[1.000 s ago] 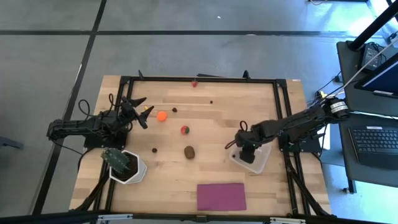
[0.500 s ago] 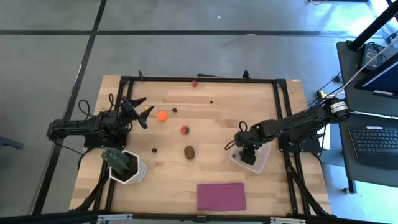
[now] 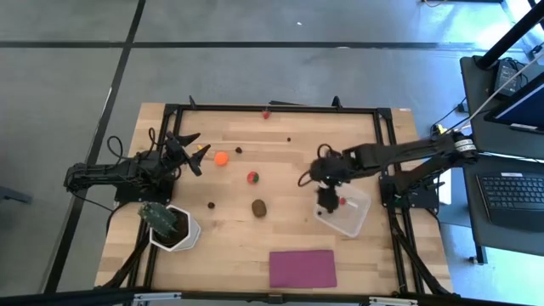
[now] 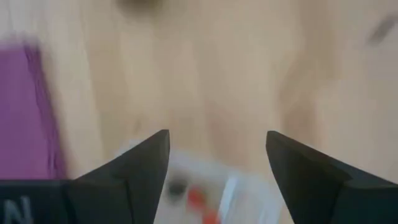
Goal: Pick and placing Produce into tupperware
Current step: Put the blueberry into the transparent bin
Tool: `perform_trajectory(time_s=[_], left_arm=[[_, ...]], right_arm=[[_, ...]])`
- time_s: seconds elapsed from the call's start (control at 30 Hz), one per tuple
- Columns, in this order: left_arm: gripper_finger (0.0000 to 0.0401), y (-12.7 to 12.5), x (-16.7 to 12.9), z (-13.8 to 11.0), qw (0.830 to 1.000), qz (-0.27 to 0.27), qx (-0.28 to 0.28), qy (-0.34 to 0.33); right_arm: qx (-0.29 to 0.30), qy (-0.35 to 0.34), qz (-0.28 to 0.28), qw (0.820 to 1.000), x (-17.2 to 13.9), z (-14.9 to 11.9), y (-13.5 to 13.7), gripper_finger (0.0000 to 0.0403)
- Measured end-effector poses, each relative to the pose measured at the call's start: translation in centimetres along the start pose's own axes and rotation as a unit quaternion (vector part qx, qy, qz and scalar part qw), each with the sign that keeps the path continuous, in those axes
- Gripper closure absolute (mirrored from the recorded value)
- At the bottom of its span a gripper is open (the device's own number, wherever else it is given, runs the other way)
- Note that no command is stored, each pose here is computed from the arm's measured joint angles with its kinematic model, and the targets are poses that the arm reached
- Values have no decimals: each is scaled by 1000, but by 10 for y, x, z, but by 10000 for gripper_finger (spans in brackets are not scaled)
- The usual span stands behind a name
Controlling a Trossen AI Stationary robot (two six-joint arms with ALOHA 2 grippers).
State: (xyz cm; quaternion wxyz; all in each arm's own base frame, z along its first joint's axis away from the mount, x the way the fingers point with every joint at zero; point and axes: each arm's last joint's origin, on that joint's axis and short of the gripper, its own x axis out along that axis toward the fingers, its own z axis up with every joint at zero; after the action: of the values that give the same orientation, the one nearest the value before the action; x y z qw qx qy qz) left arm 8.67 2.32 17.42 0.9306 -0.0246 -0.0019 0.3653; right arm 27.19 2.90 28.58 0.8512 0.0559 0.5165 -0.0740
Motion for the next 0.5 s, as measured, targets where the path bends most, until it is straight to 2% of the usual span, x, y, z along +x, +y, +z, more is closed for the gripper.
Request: perform_trajectory(time_s=[0.17,0.3,0.4,0.5], left_arm=[[127,0,0,0,1000,0,-8,0],[127,0,0,0,1000,0,-8,0],[127,0,0,0,1000,0,-8,0],[127,0,0,0,1000,0,-8,0]], right_arm=[[-32,-144,-57,987,-6,34,-23,146],[8,-241,-26,970,6,56,-56,159],[22,-281,-14,959,24,60,-83,167],[20,-295,-40,955,43,55,-106,172]])
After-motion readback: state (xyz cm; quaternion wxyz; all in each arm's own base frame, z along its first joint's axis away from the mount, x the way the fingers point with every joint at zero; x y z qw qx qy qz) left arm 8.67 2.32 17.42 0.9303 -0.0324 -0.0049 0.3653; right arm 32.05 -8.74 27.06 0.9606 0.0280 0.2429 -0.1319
